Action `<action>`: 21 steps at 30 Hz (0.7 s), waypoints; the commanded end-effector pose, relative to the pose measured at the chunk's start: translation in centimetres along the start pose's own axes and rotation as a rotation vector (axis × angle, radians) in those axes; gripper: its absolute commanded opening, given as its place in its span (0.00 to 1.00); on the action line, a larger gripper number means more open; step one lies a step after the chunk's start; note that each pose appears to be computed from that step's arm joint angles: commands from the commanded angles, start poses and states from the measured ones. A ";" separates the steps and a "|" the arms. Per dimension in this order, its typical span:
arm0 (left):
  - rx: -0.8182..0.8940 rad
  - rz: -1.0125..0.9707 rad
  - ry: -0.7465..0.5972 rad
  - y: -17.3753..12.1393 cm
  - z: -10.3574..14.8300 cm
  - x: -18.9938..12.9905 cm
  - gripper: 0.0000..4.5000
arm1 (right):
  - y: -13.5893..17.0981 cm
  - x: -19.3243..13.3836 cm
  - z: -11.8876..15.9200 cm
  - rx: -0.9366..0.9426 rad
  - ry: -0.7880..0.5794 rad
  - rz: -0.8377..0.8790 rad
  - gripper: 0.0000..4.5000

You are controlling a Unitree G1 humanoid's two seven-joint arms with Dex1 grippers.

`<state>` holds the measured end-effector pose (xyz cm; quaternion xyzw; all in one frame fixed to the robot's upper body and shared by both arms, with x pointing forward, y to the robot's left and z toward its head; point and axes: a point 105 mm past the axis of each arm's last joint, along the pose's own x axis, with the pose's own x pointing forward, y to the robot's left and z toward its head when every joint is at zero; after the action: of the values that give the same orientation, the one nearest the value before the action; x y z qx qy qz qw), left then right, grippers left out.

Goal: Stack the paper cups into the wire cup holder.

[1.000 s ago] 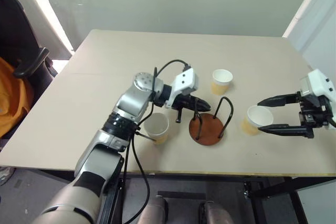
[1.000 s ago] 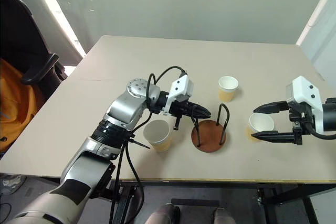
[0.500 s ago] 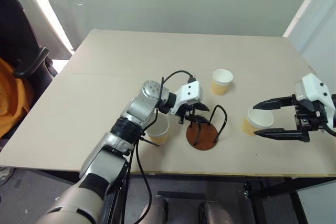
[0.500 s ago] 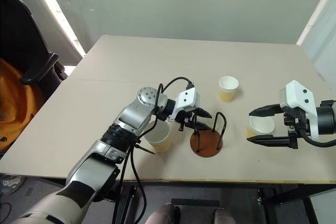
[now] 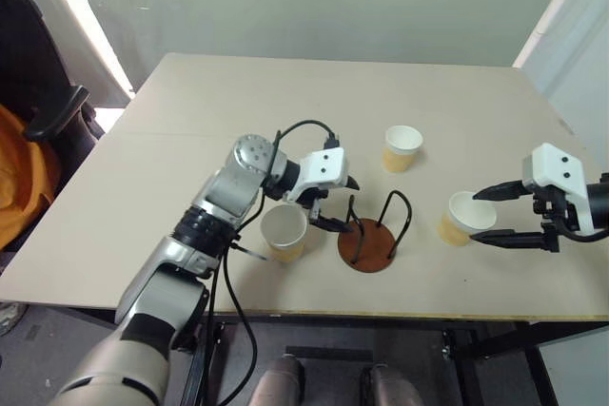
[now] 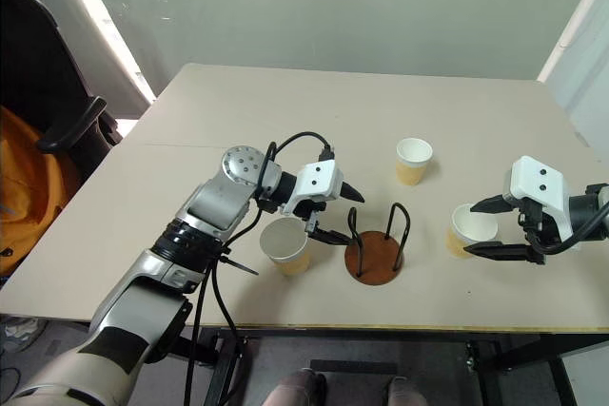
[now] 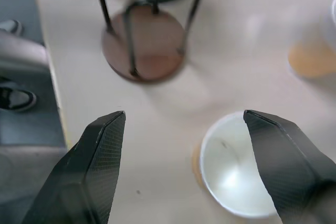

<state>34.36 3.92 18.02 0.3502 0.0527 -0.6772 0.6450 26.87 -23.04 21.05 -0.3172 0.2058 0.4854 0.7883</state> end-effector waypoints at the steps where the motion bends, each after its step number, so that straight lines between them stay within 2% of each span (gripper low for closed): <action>1: 0.093 0.046 -0.005 0.9 2.0 -2.7 1.00 | -1.3 -1.0 0.0 -0.049 0.044 -0.059 0.83; 5: 0.101 0.056 -0.056 -0.2 3.0 -6.8 1.00 | -1.8 -0.5 -0.6 -0.061 0.075 -0.056 0.83; 8: 0.051 0.090 -0.202 -1.5 5.4 -10.5 1.00 | -2.0 0.3 -1.2 -0.062 0.096 -0.049 0.83; 16: 0.022 0.195 -0.179 -2.9 6.3 -12.7 1.00 | -1.7 2.0 -1.4 -0.065 0.100 -0.006 0.83; 19: -0.002 0.206 -0.169 -3.5 6.1 -12.9 1.00 | -1.6 2.5 -1.8 -0.081 0.142 0.002 0.69; 21: -0.023 0.212 -0.151 -3.9 5.6 -13.0 1.00 | -1.4 3.1 -2.1 -0.102 0.171 0.010 0.54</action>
<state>28.01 12.14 27.05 0.2869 -0.0128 -0.6381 0.7144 29.25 -23.50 17.39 -0.3675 0.2616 0.4732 0.7567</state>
